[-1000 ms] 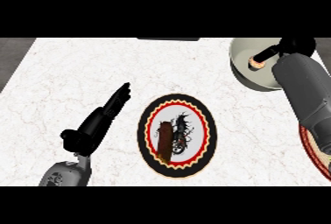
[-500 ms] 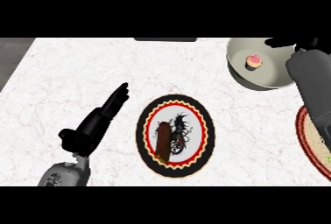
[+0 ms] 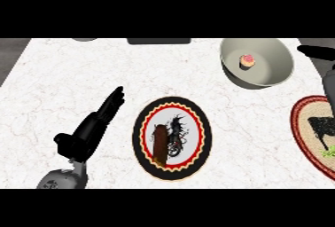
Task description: Pick the cupcake from the plate and place it in the bowl
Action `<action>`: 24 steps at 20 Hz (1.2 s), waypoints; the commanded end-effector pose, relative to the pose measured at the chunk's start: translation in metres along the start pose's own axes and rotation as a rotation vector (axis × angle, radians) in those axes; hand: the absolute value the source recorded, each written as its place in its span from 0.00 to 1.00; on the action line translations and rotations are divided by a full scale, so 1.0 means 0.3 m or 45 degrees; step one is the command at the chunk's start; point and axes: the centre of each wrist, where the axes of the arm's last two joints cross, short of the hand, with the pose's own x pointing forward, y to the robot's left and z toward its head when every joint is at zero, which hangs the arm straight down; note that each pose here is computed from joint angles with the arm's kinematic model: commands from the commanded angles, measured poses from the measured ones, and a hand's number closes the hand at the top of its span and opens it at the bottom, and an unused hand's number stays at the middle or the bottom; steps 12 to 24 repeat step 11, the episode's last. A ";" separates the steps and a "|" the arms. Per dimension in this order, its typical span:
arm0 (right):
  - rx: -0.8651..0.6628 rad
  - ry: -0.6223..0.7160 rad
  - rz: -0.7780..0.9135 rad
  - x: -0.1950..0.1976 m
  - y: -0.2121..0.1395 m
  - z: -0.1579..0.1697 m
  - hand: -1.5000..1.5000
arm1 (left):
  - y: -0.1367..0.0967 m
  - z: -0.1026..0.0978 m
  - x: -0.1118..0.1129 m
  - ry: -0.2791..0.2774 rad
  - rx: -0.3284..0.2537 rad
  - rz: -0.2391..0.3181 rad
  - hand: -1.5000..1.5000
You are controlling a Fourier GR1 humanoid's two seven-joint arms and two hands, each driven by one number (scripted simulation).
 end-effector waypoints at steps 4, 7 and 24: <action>-0.050 -0.014 -0.121 -0.174 -0.198 -0.026 0.00 | 0.012 0.016 -0.006 0.027 0.012 -0.007 0.50; -0.027 -0.009 -0.116 -0.305 -0.327 -0.037 0.00 | 0.027 0.033 0.037 0.022 0.031 -0.046 0.50; 0.012 -0.002 -0.145 -0.418 -0.454 0.050 0.00 | 0.017 0.041 -0.020 -0.005 0.015 -0.004 0.50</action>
